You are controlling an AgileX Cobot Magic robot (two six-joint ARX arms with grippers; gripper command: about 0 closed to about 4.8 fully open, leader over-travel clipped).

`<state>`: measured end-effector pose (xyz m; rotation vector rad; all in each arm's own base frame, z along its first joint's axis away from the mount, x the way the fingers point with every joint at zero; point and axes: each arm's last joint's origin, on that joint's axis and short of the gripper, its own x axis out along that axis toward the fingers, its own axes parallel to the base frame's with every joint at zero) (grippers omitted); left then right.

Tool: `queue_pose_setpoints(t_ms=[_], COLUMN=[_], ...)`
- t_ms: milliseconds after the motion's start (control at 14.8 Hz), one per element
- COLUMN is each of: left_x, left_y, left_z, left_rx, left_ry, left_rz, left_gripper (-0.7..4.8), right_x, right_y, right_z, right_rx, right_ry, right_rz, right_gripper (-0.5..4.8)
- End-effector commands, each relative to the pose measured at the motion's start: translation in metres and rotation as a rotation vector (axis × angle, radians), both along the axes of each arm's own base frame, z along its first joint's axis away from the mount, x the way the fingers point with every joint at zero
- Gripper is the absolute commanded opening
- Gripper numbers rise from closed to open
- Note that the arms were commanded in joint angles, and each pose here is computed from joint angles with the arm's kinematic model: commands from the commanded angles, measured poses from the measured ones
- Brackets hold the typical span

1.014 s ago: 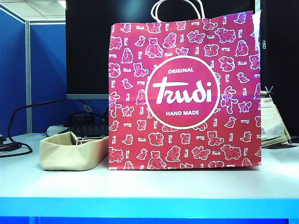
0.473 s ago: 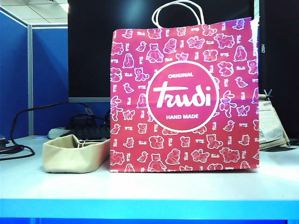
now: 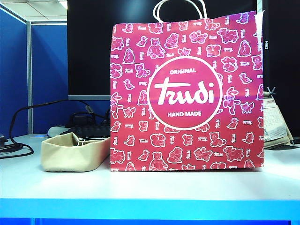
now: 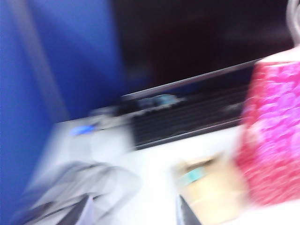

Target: Open the paper bag and put two oranges into the paper bag.

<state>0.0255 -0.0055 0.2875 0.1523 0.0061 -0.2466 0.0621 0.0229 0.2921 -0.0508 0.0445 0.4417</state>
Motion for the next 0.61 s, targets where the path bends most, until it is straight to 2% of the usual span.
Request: queue_pose_setpoints(t_ms=[68,135,203,338,405,473,608], left_x=[0.027,0.038,0.049,0.059,0.059,0.06,0.06], left_y=[-0.023,-0.029,-0.036,-0.042,-0.042,-0.042,-0.042], left_z=[-0.024,-0.043,-0.074,-0.116,-0.128,-0.13,-0.131], left_rx=[-0.223,-0.231,-0.236,-0.258,-0.243,-0.233,-0.264], left_ry=[-0.128,-0.116,-0.055,0.051,0.134,0.154,0.175], left_rz=[-0.216,-0.218,-0.215,-0.206,-0.186,-0.165,-0.165], left_gripper=[2.31,2.31,2.31,2.31,2.32,2.32,2.33], right_x=[0.025,0.031,0.037,0.041,0.042,0.041,0.04], right_y=[0.007,0.009,0.011,0.012,0.012,0.012,0.012], right_z=[-0.039,-0.056,-0.08,-0.117,-0.13,-0.138,-0.144], right_rx=[0.206,0.241,0.251,0.262,0.259,0.234,0.23], right_ry=[-0.012,-0.028,-0.039,0.036,0.123,0.202,0.271], right_rz=[-0.006,0.003,-0.001,-0.009,-0.023,-0.031,-0.024], right_gripper=[1.97,1.97,1.97,1.98,1.98,1.98,1.98])
